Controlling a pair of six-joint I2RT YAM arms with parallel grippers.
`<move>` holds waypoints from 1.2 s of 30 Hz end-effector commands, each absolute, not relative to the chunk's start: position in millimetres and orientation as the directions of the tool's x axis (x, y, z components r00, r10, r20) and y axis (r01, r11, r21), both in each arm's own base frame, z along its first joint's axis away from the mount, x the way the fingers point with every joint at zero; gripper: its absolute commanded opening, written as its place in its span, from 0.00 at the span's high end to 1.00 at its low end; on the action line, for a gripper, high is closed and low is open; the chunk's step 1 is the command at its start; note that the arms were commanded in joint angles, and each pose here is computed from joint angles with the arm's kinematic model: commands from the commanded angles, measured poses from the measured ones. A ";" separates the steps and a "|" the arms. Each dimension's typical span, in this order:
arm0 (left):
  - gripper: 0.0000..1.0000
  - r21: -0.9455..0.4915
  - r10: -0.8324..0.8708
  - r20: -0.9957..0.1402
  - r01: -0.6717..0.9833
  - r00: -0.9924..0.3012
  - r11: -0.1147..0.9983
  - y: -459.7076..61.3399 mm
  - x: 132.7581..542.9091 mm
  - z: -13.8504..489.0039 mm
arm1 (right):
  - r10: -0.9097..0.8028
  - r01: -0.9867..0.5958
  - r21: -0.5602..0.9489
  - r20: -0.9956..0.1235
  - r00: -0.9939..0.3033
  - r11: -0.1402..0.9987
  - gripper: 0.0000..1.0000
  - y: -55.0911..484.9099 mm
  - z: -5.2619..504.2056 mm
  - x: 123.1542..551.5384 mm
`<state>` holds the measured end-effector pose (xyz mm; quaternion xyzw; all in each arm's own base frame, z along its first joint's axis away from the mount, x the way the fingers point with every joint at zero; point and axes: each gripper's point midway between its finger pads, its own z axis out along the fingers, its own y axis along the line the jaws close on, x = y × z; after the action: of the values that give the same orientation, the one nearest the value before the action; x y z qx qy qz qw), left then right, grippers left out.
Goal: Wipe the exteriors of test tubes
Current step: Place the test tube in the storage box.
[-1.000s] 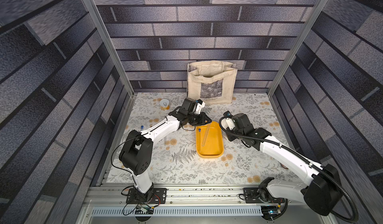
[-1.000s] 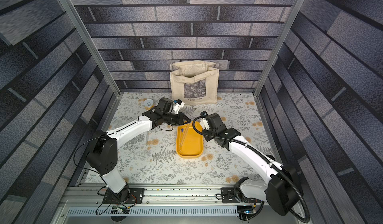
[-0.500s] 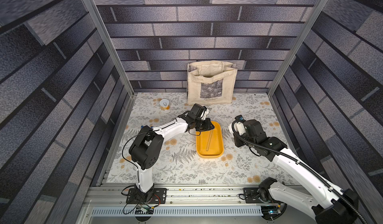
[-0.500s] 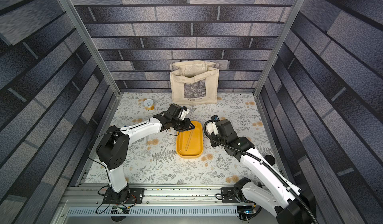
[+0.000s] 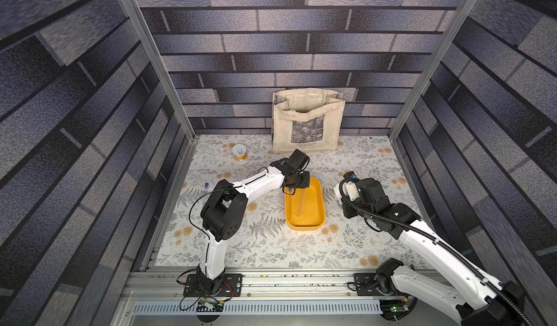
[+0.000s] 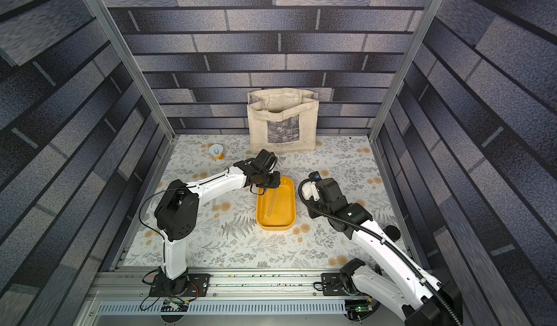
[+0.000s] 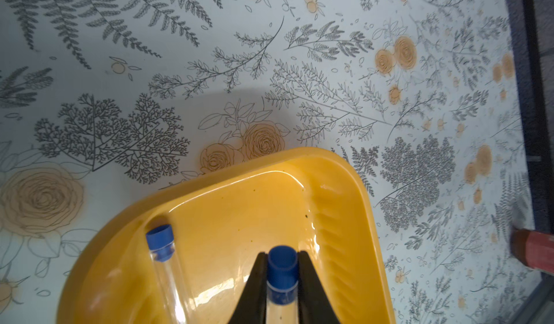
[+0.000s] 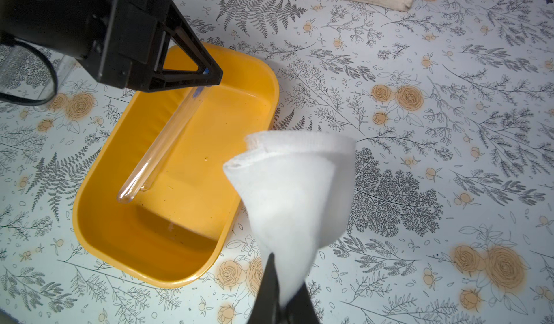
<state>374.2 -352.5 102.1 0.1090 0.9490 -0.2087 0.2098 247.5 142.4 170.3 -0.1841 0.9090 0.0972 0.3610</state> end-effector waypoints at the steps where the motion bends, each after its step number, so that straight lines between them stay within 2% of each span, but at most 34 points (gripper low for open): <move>1: 0.82 -0.161 0.218 -0.438 0.315 -0.872 0.935 -334.2 370.8 90.4 | -0.257 -0.395 0.052 -0.680 -0.687 0.917 1.00 138.6 166.6 242.7; 11: 0.79 -0.033 0.226 -0.421 0.263 -0.879 0.964 -321.3 369.7 73.7 | -0.257 -0.391 0.052 -0.671 -0.695 0.919 1.00 137.9 163.0 242.0; 27: 0.76 -0.082 0.149 -0.416 0.200 -0.897 0.976 -331.0 374.1 64.2 | -0.259 -0.385 0.048 -0.663 -0.702 0.922 1.00 132.3 159.3 235.1; 30: 0.72 -0.089 0.152 -0.431 0.209 -0.889 0.974 -332.7 373.6 73.4 | -0.257 -0.387 0.053 -0.663 -0.703 0.921 1.00 133.6 158.7 235.5; 36: 0.55 -0.124 0.149 -0.492 0.238 -0.858 0.963 -333.2 368.7 117.3 | -0.246 -0.383 0.061 -0.671 -0.699 0.922 1.00 136.2 162.0 238.9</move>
<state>368.3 -332.5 58.7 0.1006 0.9725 -0.0671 0.1993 240.1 137.6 165.3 -0.1794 0.9127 0.0968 0.3542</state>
